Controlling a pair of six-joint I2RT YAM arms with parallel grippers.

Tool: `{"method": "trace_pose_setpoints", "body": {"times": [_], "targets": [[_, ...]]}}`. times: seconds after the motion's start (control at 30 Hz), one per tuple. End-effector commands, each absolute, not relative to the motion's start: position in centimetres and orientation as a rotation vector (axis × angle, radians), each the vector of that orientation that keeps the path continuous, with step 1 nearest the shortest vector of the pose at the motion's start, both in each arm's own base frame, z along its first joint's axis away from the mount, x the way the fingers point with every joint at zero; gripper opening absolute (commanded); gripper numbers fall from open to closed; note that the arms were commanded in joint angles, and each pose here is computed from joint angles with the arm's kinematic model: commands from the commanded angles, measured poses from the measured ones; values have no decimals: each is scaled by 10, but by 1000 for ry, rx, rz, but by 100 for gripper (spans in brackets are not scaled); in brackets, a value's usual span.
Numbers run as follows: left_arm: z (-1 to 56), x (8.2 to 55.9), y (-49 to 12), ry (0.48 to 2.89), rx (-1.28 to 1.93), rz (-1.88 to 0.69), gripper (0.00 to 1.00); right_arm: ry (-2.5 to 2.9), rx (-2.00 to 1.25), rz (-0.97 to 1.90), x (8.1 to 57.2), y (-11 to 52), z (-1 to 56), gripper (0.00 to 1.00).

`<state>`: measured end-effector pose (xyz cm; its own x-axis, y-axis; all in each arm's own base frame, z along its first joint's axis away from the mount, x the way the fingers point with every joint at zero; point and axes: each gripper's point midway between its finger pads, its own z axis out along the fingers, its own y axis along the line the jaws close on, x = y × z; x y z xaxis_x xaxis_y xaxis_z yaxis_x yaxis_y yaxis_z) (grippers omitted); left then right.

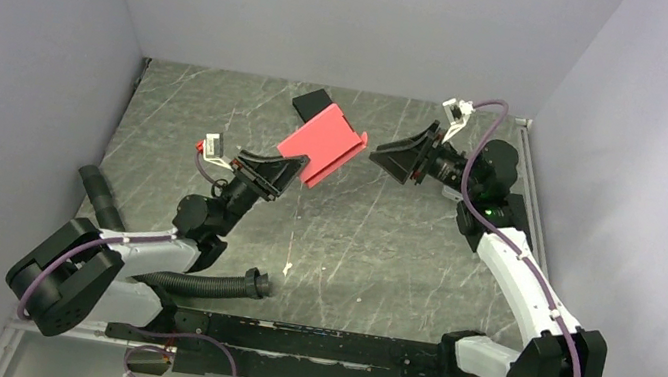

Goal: Fold the paper box
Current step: Close the paper box.

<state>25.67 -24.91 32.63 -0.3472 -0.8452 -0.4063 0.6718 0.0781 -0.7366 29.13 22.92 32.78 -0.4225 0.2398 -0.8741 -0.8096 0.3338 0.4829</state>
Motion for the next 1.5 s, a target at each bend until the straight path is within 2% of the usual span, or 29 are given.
{"method": "trace_pose_setpoints", "body": {"times": [0.0, 0.27, 0.6, 1.33, 1.47], "targets": [[353, 250, -244, 999, -213, -1632, 0, 1446, -607, 1223, 293, 230, 350, 48], [352, 252, -247, 1010, -215, -1644, 0, 1401, -643, 1195, 294, 233, 356, 48], [350, 252, -249, 1017, -214, -1649, 0, 1399, -632, 1187, 298, 233, 360, 37], [349, 251, -253, 1026, -205, -1665, 0, 1463, -550, 1214, 309, 242, 360, 36], [349, 251, -253, 1025, -208, -1662, 0, 1467, -548, 1208, 309, 242, 360, 31]]}}
